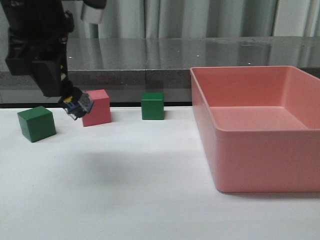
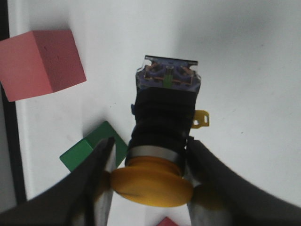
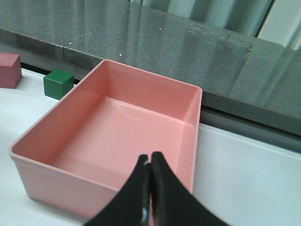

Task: Place and stand button with both arms
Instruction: 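Lift the button with the left gripper and rotate it upright, then set the button upright on the table and open the left gripper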

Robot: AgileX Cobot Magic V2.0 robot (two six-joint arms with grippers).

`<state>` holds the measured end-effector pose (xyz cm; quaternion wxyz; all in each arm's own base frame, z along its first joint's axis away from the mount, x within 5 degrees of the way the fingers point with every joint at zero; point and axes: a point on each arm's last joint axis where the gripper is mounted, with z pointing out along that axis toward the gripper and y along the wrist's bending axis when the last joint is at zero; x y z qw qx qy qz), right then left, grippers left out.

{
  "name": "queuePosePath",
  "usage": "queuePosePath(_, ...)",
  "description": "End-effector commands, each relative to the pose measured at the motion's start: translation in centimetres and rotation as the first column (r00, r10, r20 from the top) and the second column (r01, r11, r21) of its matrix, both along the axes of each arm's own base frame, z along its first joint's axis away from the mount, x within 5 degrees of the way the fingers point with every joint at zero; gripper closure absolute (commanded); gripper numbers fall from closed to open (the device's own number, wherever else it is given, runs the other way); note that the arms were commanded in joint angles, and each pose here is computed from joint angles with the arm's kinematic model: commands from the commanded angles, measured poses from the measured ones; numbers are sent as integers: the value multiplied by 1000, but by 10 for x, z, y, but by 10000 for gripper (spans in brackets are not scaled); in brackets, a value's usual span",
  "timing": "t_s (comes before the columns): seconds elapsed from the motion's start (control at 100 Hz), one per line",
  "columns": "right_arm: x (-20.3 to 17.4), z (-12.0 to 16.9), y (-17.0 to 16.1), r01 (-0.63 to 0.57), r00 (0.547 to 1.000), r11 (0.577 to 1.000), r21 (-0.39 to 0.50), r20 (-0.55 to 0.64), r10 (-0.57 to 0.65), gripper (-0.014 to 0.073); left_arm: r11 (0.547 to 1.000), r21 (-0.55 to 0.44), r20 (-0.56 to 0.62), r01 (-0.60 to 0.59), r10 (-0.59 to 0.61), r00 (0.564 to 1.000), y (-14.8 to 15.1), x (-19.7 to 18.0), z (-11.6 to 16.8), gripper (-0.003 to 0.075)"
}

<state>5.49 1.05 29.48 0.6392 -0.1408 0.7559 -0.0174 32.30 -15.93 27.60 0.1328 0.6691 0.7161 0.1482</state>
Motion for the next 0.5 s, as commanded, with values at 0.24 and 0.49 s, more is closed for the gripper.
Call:
queuePosePath(0.24,1,15,-1,11,995,1000,19,97,-13,656,930,315,38,189,-211,977,-44,2,-30,739)
queuePosePath(0.49,1,15,-1,11,995,1000,19,97,-13,656,899,377,-30,224,-230,973,-53,6,-59,739)
